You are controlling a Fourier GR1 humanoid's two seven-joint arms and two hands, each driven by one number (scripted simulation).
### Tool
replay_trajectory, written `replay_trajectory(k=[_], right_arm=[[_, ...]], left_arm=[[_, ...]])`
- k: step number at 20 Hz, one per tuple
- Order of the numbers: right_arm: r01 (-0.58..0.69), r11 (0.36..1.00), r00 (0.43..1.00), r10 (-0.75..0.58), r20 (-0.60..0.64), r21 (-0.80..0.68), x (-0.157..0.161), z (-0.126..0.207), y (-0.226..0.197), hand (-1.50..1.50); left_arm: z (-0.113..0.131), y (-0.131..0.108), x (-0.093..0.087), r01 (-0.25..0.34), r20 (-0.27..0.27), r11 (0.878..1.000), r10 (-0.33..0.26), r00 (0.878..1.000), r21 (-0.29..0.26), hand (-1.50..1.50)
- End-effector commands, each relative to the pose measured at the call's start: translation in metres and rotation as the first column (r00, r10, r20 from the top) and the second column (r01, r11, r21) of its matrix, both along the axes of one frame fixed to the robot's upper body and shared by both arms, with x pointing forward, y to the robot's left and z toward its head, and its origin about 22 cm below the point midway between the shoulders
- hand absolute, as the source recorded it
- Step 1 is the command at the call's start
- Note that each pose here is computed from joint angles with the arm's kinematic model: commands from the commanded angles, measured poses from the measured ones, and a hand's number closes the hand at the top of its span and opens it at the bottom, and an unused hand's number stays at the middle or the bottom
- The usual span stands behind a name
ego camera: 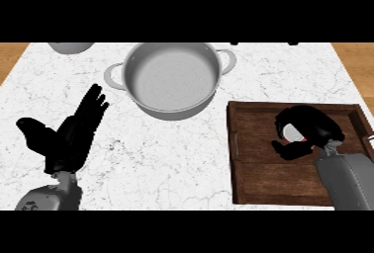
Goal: Pick the can from the tray and place it in the pot
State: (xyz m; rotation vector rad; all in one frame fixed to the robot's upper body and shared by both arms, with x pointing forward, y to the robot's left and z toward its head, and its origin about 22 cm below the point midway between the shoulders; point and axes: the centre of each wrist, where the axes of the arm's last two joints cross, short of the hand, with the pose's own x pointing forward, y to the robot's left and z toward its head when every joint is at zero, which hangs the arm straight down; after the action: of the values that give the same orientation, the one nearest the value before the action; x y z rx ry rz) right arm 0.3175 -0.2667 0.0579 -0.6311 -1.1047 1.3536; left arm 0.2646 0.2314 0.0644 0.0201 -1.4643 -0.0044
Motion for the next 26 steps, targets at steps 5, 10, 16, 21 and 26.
replay_trajectory(k=[5, 10, 16, 21, 26], right_arm=[[0.454, 0.891, 0.889, -0.453, 0.07, 0.006, -0.006, 0.002, 0.112, 1.5], [0.56, 0.827, 0.78, -0.548, 0.302, 0.054, -0.025, 0.05, 0.154, 1.5], [0.46, 0.869, 0.754, -0.491, 0.436, 0.184, -0.057, 0.119, 0.181, 1.5], [0.349, 0.914, 0.696, -0.401, 0.596, 0.207, -0.067, 0.173, 0.204, 1.5], [0.23, 0.921, 0.663, -0.384, 0.642, 0.314, -0.064, 0.207, 0.23, 1.5]], left_arm=[[-0.001, -0.007, 0.001, 0.025, 0.003, 1.0, -0.025, 1.0, 0.006, 0.0], [-0.004, -0.015, 0.001, 0.019, 0.015, 1.0, -0.019, 1.0, 0.002, 0.0], [-0.012, -0.005, -0.005, 0.001, 0.011, 1.0, -0.001, 1.0, 0.0, 0.0], [0.011, -0.006, 0.013, 0.007, 0.004, 1.0, -0.007, 1.0, 0.007, 0.0], [-0.014, 0.002, -0.002, 0.017, -0.007, 1.0, -0.017, 1.0, 0.001, 0.0]])
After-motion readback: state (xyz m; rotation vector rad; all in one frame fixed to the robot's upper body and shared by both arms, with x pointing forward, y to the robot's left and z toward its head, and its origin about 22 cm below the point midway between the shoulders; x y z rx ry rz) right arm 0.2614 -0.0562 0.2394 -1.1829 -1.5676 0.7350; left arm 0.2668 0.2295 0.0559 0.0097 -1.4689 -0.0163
